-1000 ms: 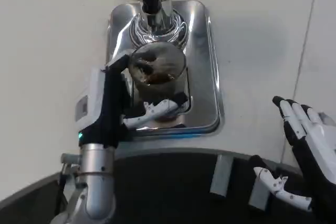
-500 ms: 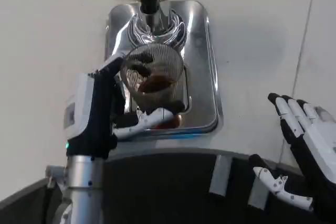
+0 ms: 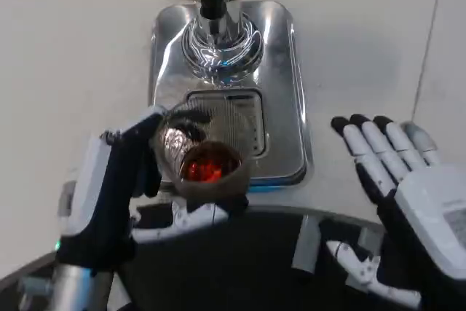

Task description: Grasp the cup under the faucet to collect the drink, then remove the cup.

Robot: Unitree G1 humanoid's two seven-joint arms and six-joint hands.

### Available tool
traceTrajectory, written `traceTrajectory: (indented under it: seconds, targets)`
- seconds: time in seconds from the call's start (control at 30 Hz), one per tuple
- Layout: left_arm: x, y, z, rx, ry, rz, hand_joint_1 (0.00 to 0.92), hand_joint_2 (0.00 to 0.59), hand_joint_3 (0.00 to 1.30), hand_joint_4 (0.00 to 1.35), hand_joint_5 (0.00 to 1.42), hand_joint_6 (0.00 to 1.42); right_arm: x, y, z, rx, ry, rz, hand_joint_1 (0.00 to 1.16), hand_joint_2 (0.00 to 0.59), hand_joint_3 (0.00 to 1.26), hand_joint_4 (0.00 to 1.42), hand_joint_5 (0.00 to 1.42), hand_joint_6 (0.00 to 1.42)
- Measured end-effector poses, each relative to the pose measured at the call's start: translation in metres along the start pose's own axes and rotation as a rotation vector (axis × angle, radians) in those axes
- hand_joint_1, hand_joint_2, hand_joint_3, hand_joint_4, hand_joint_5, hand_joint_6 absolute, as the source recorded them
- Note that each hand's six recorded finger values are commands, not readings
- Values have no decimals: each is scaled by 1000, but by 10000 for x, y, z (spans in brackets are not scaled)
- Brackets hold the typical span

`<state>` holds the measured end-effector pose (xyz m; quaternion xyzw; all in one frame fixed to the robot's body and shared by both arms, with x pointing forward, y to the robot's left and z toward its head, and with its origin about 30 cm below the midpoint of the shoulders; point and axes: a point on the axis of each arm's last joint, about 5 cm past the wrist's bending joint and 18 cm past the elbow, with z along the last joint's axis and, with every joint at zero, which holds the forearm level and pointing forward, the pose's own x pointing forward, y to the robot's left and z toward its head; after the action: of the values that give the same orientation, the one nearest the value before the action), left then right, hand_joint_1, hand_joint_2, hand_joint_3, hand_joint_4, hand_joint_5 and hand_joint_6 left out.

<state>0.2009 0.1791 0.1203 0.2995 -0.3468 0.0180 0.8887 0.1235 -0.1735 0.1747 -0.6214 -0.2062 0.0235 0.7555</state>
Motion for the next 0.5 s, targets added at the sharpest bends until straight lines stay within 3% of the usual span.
traceTrajectory:
  seconds: [0.2,0.3,0.5]
  targets:
    - [-96,56,84,-4,-16,-31,778,93,1263,1290,1335,1424,-124,54,17,-2,-18,-8,282,486,0,0,0,0]
    - [-153,89,139,-11,-38,-54,771,102,1262,1290,1335,1424,-199,69,19,-3,-28,10,283,500,0,0,0,0]
    - [-249,175,181,-4,-45,-115,767,104,1262,1290,1321,1424,-324,27,60,-2,-51,19,279,507,0,0,0,0]
